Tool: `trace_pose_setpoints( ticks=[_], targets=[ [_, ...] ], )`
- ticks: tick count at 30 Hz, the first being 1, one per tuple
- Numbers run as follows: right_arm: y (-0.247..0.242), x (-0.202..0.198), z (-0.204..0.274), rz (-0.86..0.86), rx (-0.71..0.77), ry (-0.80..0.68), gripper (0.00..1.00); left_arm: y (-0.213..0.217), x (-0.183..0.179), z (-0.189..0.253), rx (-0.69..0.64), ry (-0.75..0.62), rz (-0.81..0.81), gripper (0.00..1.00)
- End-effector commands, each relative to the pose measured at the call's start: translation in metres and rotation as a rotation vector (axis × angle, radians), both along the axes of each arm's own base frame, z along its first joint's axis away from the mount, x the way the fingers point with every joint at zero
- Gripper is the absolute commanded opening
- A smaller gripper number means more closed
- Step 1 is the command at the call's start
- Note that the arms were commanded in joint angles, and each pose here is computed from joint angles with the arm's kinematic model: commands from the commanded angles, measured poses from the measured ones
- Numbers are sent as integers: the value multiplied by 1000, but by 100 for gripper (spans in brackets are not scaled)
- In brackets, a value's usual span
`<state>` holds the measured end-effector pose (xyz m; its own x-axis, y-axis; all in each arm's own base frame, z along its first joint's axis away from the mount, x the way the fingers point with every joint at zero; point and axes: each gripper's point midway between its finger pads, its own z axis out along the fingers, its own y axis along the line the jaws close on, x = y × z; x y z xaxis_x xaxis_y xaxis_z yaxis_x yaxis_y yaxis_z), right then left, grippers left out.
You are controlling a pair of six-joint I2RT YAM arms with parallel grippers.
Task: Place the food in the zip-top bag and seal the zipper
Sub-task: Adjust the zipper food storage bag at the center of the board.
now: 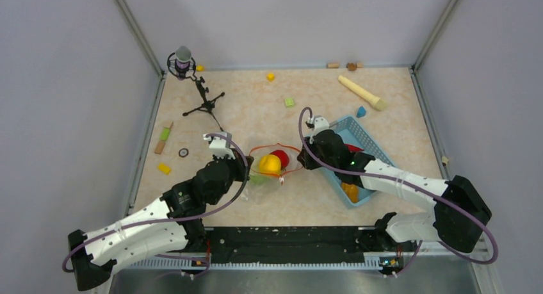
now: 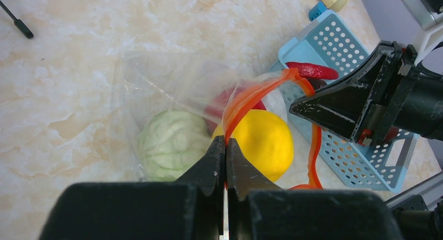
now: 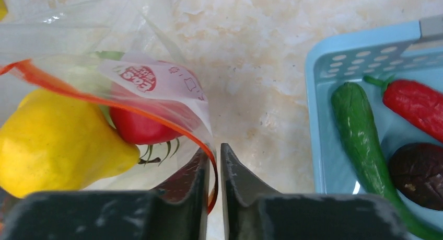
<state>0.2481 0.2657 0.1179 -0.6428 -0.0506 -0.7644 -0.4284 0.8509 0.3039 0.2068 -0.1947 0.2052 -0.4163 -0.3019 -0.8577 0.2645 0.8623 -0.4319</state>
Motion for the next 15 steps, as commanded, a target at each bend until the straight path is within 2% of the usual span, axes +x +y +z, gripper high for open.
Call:
trace_pose_setpoints(
  ticks=[1,6,15],
  targets=[
    [24,11,46,48,101,-94,0,-7,3,26,-57,-46,-7,0],
    [38,9,82,121,164,-143,0,-6,5,29,-53,-46,3,0],
    [72,7,159,315,209,-214,0,7,7,75,-40,-16,77,0]
  ],
)
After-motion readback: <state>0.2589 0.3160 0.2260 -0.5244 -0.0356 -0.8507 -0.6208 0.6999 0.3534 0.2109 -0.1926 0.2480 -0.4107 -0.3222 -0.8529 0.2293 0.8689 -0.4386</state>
